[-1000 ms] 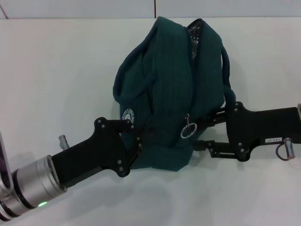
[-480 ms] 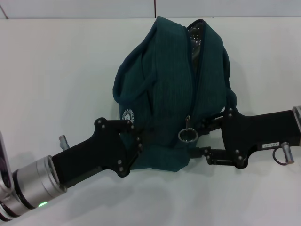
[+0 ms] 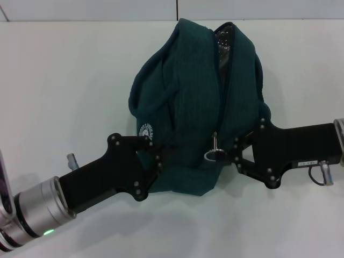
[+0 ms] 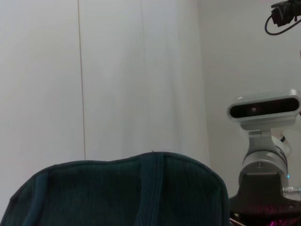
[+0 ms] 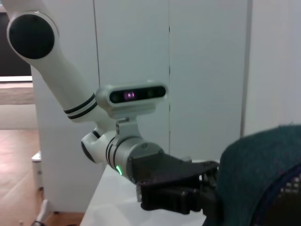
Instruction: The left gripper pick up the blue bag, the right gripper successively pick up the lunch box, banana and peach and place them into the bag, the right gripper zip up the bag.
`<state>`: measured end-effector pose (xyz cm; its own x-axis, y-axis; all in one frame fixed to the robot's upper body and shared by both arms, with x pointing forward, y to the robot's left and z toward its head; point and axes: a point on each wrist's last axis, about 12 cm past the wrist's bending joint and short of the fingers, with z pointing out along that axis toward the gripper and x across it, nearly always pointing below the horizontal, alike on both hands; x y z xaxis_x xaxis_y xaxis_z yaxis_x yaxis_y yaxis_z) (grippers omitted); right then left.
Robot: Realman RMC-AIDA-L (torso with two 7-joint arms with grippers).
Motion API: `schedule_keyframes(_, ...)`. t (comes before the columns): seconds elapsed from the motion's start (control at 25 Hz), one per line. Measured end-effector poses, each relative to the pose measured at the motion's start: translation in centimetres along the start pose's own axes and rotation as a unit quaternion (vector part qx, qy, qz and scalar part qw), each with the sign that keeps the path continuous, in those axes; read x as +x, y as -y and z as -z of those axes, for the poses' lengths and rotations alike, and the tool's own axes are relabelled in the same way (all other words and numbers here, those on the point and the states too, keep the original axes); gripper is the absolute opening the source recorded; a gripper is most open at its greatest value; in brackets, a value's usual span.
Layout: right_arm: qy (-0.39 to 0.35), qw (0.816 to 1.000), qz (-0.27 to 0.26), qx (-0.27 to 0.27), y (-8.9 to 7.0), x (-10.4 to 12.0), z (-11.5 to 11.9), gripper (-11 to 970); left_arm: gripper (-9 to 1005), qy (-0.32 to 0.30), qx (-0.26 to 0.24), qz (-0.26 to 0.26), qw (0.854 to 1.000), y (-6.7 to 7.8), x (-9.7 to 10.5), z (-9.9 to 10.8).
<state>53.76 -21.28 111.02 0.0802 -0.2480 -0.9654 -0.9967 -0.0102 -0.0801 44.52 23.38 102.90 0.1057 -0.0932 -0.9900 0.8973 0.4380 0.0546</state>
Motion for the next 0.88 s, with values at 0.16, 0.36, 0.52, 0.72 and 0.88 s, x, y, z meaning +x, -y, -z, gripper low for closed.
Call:
schedule_keyframes(0.16,0.027,0.999,0.029,0.023,-0.2,-0.1,0.4,87,75,-0.001,0.0,-0.001,1.0,0.0,0.0,0.0)
schedule_keyframes(0.36,0.064,0.993,0.069,0.065,-0.2,-0.3,1.1,15,76,-0.002,0.002,-0.002,1.0,0.1,0.0,0.1)
schedule_keyframes(0.52,0.093,0.983,0.097,0.121,0.0,-0.4,1.7,15,77,-0.005,0.008,-0.008,1.0,0.2,0.1,0.1)
schedule_keyframes(0.72,0.131,0.968,0.123,0.177,0.0,-0.4,2.4,16,78,-0.009,0.012,-0.013,1.0,0.2,0.2,0.0)
schedule_keyframes(0.88,0.154,0.955,0.142,0.211,0.2,-0.4,2.8,16,79,-0.014,0.016,-0.015,1.0,0.1,0.2,0.0)
